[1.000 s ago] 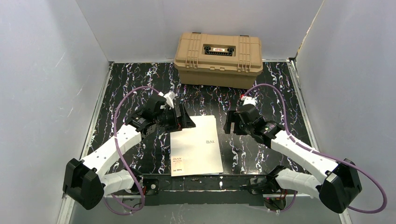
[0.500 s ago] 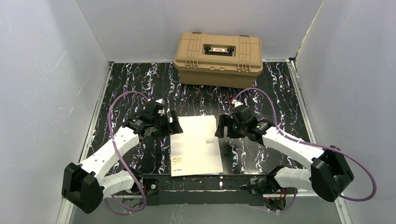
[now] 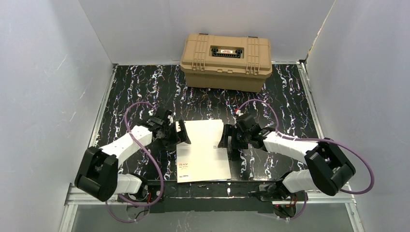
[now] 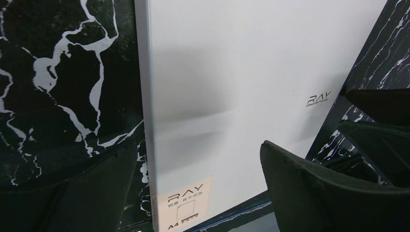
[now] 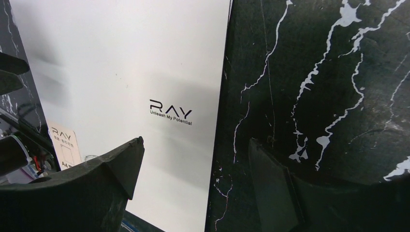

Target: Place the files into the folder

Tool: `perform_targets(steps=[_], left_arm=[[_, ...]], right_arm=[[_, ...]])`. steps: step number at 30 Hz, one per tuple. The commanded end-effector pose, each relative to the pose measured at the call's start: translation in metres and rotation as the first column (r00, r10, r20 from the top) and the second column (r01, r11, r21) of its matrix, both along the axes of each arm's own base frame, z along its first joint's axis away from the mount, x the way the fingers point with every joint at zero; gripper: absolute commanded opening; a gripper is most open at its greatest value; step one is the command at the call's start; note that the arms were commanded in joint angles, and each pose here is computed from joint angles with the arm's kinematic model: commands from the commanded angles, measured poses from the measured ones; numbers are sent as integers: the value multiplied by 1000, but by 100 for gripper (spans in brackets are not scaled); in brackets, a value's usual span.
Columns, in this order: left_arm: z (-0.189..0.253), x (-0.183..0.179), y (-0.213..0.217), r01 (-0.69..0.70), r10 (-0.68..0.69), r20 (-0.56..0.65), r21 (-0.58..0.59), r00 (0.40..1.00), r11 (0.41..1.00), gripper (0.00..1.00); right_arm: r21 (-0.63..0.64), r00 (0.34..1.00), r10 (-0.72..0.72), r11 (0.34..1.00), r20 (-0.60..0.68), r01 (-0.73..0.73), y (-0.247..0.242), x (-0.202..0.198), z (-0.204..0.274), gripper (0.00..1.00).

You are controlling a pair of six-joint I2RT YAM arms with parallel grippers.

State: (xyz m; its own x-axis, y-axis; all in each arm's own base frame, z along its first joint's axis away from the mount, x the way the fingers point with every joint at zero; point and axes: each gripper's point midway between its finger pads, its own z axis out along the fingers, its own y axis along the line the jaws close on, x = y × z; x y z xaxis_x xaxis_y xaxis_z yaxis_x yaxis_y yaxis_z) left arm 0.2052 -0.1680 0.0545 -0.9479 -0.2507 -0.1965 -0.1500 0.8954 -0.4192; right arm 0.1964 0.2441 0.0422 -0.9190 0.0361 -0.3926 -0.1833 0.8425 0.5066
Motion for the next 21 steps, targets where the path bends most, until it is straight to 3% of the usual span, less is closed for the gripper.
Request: perform_targets(steps=[1,21], left_arm=[[-4,1,-9,6,-7,-21,-48,1000,999,97],[-19,34,-40,22,-31,-64,-126,997,992,94]], right_arm=[[54,1000,-3,999,10,3,11,5,2,88],[49,995,-94,995,36,92,11,27,-8,88]])
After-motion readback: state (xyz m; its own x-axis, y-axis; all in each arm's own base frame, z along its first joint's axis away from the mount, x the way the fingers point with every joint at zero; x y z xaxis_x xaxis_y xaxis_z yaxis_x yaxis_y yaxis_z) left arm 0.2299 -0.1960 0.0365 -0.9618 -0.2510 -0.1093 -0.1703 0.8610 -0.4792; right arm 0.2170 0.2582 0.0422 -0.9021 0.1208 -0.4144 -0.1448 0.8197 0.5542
